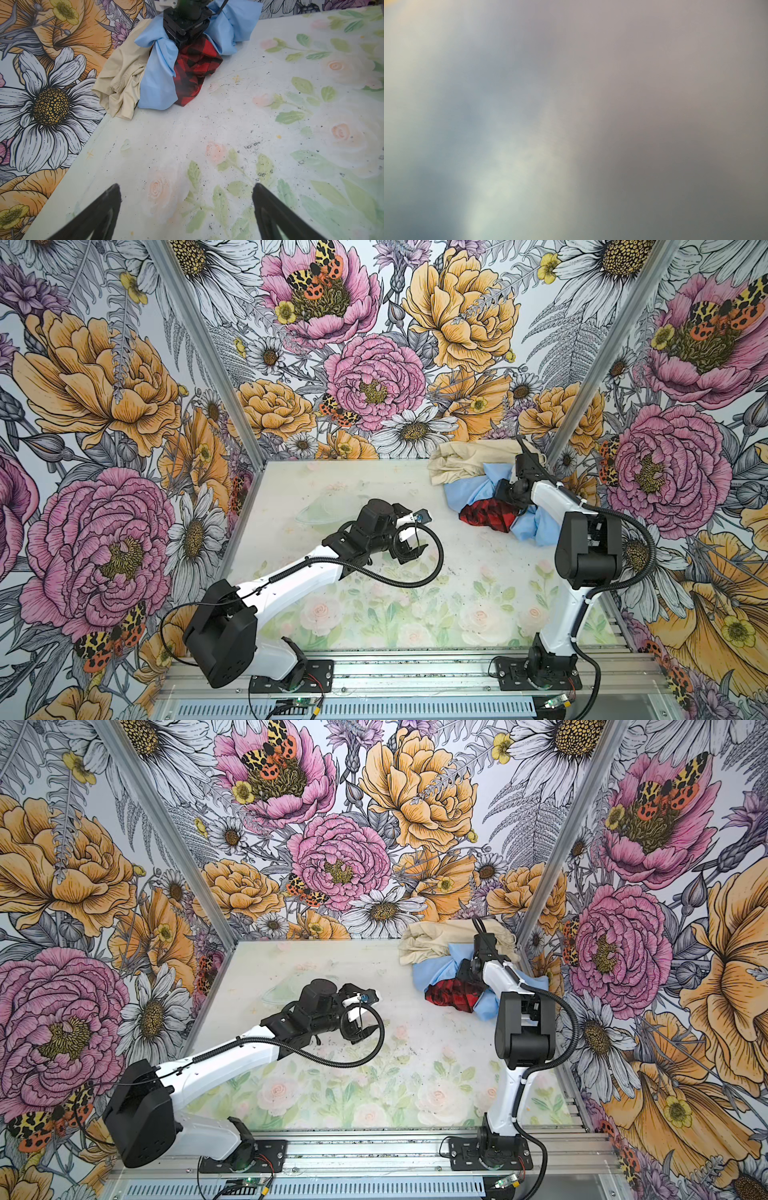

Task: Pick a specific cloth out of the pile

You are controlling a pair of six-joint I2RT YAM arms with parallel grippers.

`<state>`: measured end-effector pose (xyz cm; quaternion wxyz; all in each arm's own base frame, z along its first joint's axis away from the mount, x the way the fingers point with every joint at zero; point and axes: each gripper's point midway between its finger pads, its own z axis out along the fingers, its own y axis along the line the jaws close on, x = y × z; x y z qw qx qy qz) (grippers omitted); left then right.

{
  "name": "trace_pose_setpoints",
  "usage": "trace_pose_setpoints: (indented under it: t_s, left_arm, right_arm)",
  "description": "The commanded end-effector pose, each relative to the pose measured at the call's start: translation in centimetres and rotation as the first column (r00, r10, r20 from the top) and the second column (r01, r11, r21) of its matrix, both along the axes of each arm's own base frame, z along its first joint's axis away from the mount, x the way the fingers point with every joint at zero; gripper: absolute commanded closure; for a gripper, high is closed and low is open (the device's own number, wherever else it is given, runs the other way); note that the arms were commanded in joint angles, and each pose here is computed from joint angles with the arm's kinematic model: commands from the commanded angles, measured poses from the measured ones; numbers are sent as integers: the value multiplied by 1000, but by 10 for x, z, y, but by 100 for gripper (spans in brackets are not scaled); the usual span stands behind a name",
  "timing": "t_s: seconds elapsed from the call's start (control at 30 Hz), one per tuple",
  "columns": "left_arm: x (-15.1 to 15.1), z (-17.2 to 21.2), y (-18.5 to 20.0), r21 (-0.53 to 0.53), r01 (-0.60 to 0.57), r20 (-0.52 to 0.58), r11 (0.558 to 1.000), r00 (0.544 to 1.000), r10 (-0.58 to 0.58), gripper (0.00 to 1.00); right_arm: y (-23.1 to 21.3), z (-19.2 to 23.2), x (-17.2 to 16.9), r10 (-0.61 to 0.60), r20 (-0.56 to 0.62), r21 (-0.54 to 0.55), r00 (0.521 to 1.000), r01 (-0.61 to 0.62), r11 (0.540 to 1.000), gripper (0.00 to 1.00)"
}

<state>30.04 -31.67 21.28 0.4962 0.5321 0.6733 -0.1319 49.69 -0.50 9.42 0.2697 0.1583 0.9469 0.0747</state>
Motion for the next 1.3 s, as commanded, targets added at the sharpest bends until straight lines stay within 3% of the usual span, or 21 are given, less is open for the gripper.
trace_pose_setpoints:
  t_s: [0.0,0.23,0.57,0.8,0.9,0.97,1.03,1.13,1.27]
  left_arm:
    - [1,18,-1,-9,-2,44,1000,999,3,1]
    - [-3,17,-4,-7,12,40,1000,999,-11,1]
    - [-5,11,-8,9,21,33,1000,999,-22,1]
    - [-6,9,-7,23,20,39,1000,999,-21,1]
    - [-6,10,-7,25,18,43,1000,999,-19,1]
    - [-5,10,-7,26,16,43,1000,999,-17,1]
    - [-6,10,-7,27,17,43,999,999,-19,1]
    - [-6,9,-7,29,18,43,999,999,-19,1]
    - [-7,8,-9,34,24,41,999,999,-25,1]
  right_arm:
    - [19,14,-21,29,7,-64,1000,-29,998,26]
    - [17,-5,-66,-13,-41,-220,999,4,975,24]
    - [25,-36,-91,-36,-93,-262,995,10,965,25]
    - [23,-35,-64,-58,-50,-294,997,41,955,39]
    - [25,-29,-60,-54,-35,-287,998,42,957,57]
    - [25,-24,-61,-61,-21,-283,998,52,958,61]
    - [25,-19,-64,-61,-10,-287,998,56,956,61]
    - [32,-16,-72,-38,-10,-273,999,34,961,49]
    - [35,-4,-86,-45,61,-288,997,61,956,45]
